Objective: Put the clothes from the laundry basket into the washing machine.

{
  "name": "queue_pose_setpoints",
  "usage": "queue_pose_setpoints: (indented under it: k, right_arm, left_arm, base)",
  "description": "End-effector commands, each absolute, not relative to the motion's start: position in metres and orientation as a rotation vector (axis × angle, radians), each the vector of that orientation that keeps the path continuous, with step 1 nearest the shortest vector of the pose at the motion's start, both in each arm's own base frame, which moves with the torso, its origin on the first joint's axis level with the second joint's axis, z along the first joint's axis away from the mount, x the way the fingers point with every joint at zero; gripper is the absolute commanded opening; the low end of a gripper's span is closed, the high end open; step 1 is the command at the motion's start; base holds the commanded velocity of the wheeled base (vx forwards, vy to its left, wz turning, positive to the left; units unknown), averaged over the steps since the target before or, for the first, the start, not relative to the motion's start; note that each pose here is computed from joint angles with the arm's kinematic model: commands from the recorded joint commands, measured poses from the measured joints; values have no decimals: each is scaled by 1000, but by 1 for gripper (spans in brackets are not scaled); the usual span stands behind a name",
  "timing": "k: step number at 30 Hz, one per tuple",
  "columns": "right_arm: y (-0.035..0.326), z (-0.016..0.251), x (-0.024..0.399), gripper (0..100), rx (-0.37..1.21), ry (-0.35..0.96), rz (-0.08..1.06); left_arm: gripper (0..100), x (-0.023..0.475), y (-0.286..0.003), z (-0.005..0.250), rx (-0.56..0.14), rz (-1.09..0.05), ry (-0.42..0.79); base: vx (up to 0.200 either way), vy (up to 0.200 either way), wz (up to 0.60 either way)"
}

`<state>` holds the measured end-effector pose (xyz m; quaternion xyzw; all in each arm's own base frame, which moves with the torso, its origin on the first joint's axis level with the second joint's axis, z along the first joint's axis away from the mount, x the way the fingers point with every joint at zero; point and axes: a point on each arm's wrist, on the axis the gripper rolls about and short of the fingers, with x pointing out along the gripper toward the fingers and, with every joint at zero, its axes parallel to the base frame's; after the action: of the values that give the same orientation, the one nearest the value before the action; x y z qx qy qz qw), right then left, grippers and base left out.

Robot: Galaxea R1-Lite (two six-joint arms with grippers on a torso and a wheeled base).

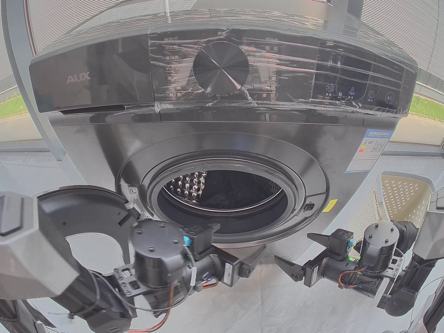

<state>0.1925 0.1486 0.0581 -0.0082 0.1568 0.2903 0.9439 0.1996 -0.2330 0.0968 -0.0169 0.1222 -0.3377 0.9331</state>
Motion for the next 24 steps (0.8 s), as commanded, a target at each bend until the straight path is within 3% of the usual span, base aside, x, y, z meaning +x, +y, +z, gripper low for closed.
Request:
queue_pose_setpoints:
  k: [1, 5, 12, 18, 24]
  right_arm:
    - [142, 64, 188, 100, -10, 306, 583]
    - [137, 77, 188, 100, 10, 251, 566]
    - [122, 91, 186, 100, 35, 196, 507]
    - [105, 101, 181, 100, 47, 160, 454]
    - [97, 102, 169, 100, 45, 162, 451]
  left_arm:
    - [100, 160, -191, 135, -112, -712, 161]
    - [100, 158, -163, 143, -172, -643, 136]
    - [100, 155, -133, 126, -127, -515, 180]
    - [100, 150, -126, 133, -145, -508, 131]
    - [100, 143, -120, 130, -96, -509, 126]
  base:
    - [0, 0, 0]
    - [0, 0, 0]
    - [0, 0, 0]
    - [0, 0, 0]
    - [-200, 0, 0]
